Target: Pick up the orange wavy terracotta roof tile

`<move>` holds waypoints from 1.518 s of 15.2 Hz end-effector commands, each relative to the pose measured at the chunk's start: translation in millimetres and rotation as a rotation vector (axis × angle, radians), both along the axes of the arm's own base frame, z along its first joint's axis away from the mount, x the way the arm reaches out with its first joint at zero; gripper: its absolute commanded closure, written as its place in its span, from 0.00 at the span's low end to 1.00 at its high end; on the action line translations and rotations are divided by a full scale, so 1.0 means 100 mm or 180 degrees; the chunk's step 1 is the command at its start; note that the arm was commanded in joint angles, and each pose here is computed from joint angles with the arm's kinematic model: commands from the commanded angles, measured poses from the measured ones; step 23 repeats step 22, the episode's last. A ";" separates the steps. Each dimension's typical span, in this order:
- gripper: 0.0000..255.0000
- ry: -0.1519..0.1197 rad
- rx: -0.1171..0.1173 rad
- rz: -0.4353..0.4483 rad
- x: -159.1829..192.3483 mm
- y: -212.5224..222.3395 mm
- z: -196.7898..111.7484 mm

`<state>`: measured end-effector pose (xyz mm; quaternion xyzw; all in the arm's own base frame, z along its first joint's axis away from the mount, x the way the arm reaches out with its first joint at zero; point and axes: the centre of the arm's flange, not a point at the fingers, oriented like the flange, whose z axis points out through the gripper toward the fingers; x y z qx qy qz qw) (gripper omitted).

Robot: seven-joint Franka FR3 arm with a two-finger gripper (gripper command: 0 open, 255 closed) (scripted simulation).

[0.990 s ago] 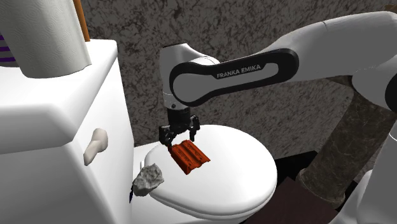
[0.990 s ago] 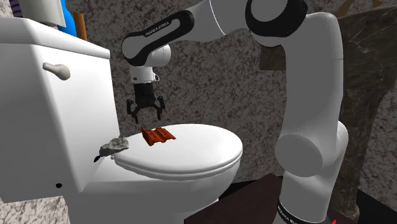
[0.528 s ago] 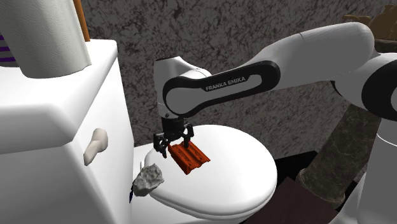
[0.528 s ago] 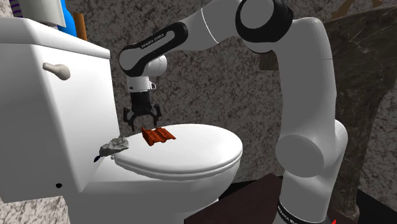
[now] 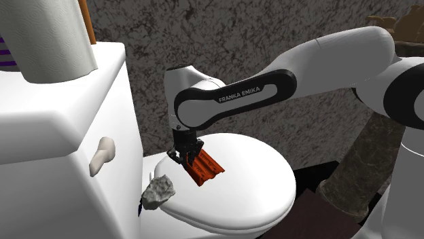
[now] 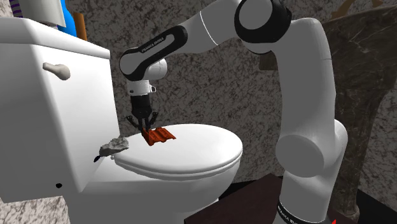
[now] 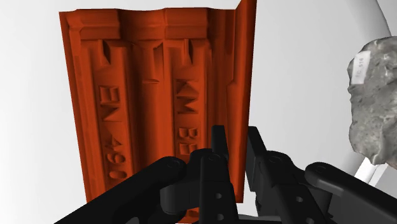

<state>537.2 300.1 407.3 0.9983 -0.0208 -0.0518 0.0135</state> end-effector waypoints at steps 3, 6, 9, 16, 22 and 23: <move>1.00 0.0000 0.0000 0.0000 0.00 0.00 0.00; 1.00 0.0000 0.0000 0.0000 0.00 0.00 0.05; 1.00 0.0000 0.0000 0.0000 0.00 0.00 0.21; 1.00 0.0000 0.0000 0.0000 0.00 0.00 0.58; 1.00 0.0000 0.0000 0.0000 0.00 0.00 0.80; 1.00 0.0000 0.0000 0.0000 0.00 0.00 0.80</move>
